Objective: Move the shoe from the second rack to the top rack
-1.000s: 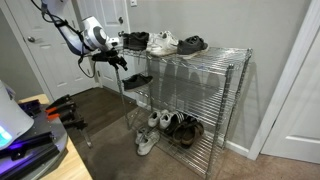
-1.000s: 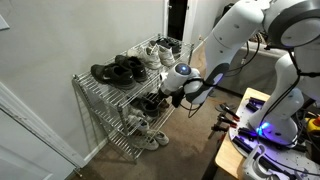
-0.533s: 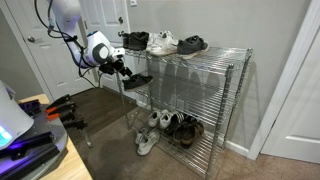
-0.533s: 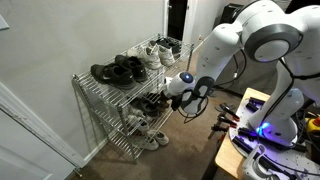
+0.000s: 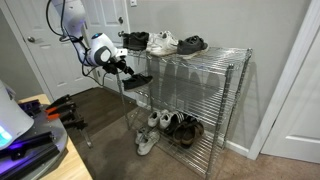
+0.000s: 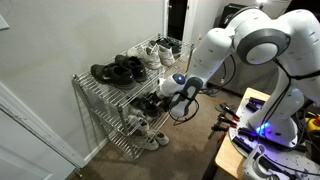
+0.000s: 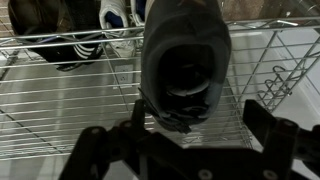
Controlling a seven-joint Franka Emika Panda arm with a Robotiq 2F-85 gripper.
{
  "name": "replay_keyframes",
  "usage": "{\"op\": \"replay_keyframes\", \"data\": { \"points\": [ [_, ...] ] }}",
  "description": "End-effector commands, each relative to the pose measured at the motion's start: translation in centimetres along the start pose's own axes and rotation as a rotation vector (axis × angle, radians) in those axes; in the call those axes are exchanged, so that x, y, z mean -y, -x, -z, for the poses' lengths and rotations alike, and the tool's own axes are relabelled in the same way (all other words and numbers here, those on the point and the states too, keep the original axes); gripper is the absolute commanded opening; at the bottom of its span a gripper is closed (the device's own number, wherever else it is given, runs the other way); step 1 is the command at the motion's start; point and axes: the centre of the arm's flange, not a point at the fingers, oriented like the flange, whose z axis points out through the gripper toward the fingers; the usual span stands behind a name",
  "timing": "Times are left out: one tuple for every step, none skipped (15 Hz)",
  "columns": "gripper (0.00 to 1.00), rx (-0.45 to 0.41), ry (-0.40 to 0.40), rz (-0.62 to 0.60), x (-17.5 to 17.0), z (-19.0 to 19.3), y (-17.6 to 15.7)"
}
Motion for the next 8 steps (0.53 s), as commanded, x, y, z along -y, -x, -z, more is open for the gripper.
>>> {"op": "replay_keyframes", "data": {
  "points": [
    [1.0, -0.005, 0.033, -0.016, -2.6, -1.5, 1.4],
    [1.0, 0.016, 0.047, -0.026, -3.4, -2.1, 1.5],
    [1.0, 0.028, 0.054, -0.031, -3.9, -2.5, 1.7],
    [1.0, 0.047, 0.055, -0.034, -4.6, -2.9, 2.1],
    [1.0, 0.055, 0.066, -0.04, -5.1, -3.2, 2.4],
    [1.0, 0.065, 0.069, -0.043, -5.6, -3.5, 2.7],
    [1.0, 0.072, 0.074, -0.047, -6.0, -3.7, 2.9],
    [1.0, 0.077, 0.074, -0.045, -6.3, -3.9, 3.1]
  ]
}}
